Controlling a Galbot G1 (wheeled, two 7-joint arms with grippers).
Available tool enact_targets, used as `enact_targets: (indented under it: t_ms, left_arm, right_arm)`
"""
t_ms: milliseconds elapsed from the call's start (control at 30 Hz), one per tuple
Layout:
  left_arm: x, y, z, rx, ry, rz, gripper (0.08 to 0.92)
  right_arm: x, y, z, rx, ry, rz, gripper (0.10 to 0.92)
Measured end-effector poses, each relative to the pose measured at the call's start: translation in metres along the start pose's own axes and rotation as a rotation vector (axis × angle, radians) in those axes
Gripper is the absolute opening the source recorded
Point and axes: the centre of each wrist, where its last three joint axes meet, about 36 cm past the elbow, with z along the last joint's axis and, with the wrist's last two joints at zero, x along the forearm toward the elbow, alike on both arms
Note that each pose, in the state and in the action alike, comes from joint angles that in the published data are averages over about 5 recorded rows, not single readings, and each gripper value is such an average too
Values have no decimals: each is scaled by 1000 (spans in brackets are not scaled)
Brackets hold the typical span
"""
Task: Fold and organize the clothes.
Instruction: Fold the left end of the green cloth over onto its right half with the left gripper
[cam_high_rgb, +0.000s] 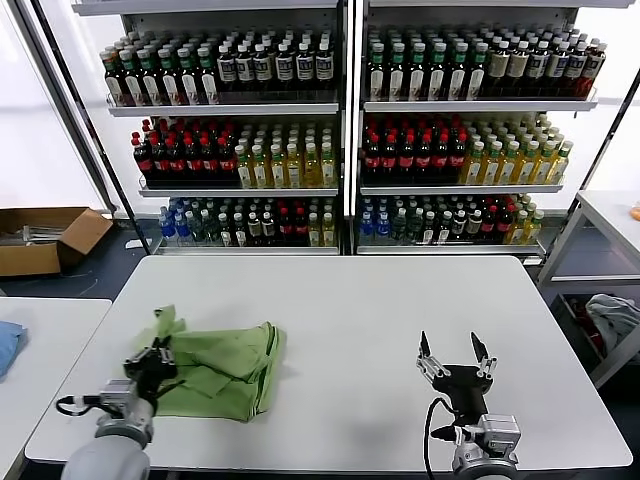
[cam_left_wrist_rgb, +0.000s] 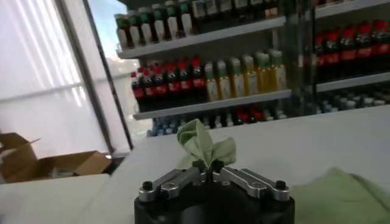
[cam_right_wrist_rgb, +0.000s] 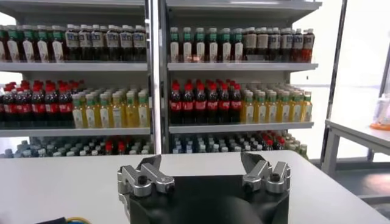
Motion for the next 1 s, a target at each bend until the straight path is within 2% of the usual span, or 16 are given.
enact_targets:
  t_ms: [367, 767, 867, 1000]
  left_arm:
    - [0, -60, 6, 2, 7, 116, 101]
    - [1, -97, 17, -8, 7, 182, 105]
    - [-1, -105, 22, -16, 6, 183, 150]
    - [-4, -116, 32, -17, 10, 190, 266]
  right_arm:
    - [5, 1, 8, 3, 18, 10, 823]
    - [7, 5, 15, 9, 35, 6, 823]
    - [6, 5, 16, 11, 37, 7, 823]
    - [6, 4, 18, 13, 42, 7, 823]
